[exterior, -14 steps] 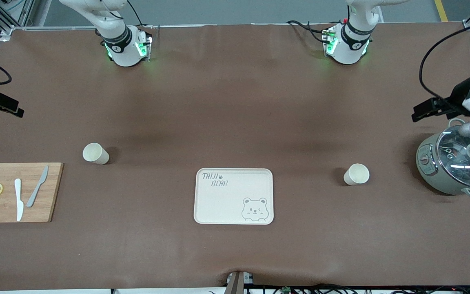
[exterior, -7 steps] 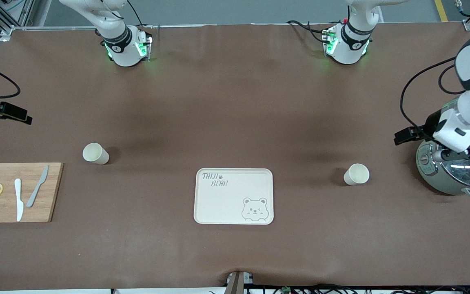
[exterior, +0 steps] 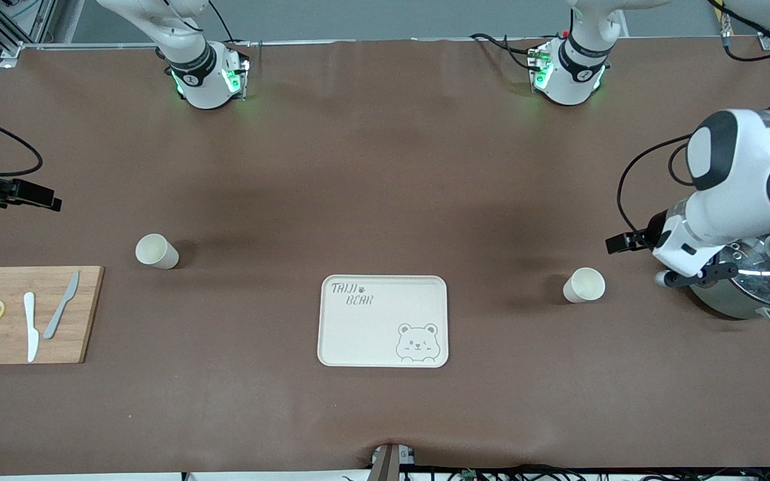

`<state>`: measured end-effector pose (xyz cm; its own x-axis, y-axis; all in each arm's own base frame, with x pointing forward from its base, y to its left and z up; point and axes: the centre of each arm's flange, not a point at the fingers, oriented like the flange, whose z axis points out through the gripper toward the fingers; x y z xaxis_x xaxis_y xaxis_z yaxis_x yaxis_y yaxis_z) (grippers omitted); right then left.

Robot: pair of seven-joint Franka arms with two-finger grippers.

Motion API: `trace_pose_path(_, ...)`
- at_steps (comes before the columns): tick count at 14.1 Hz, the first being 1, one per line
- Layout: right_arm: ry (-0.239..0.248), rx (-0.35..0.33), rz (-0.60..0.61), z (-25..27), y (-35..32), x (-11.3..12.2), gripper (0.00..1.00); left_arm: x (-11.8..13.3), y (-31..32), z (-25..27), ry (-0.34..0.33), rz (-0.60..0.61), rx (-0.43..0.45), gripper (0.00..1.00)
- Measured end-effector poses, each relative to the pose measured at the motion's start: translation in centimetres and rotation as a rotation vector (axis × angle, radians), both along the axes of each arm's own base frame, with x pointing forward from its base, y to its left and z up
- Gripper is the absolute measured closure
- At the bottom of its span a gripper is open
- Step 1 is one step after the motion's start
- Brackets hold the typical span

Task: Place white IKEA cup upright on tray with both arms
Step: 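Grasp the pot-side cup with the left gripper while the right gripper grasps the board cup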

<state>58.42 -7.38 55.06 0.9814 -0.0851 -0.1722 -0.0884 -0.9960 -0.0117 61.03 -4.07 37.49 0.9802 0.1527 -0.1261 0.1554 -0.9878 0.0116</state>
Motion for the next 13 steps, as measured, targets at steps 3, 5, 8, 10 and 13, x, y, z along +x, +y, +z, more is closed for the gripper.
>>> trace_pose_path(3, 0.067, 0.010, -0.032, -3.4, -2.0, 0.6, 0.00, 1.1, -0.4, -4.4, -0.001, -0.002, -0.007, 0.00)
trace_pose_path(5, 0.108, 0.017, -0.039, -5.9, -2.5, 1.2, 0.00, 1.2, -0.4, -7.2, 0.029, -0.001, -0.009, 0.00)
trace_pose_path(8, 0.135, 0.013, -0.068, -7.6, -2.6, 1.7, 0.00, 1.2, 0.3, -10.7, 0.076, 0.011, -0.009, 0.00)
trace_pose_path(10, 0.150, 0.011, -0.083, -8.4, -2.8, 1.8, 0.00, 1.6, 1.2, -12.1, 0.089, 0.026, -0.009, 0.00)
trace_pose_path(13, 0.175, 0.007, -0.119, -10.0, -3.1, 2.0, 0.00, 2.4, 1.8, -13.4, 0.096, 0.036, -0.013, 0.02)
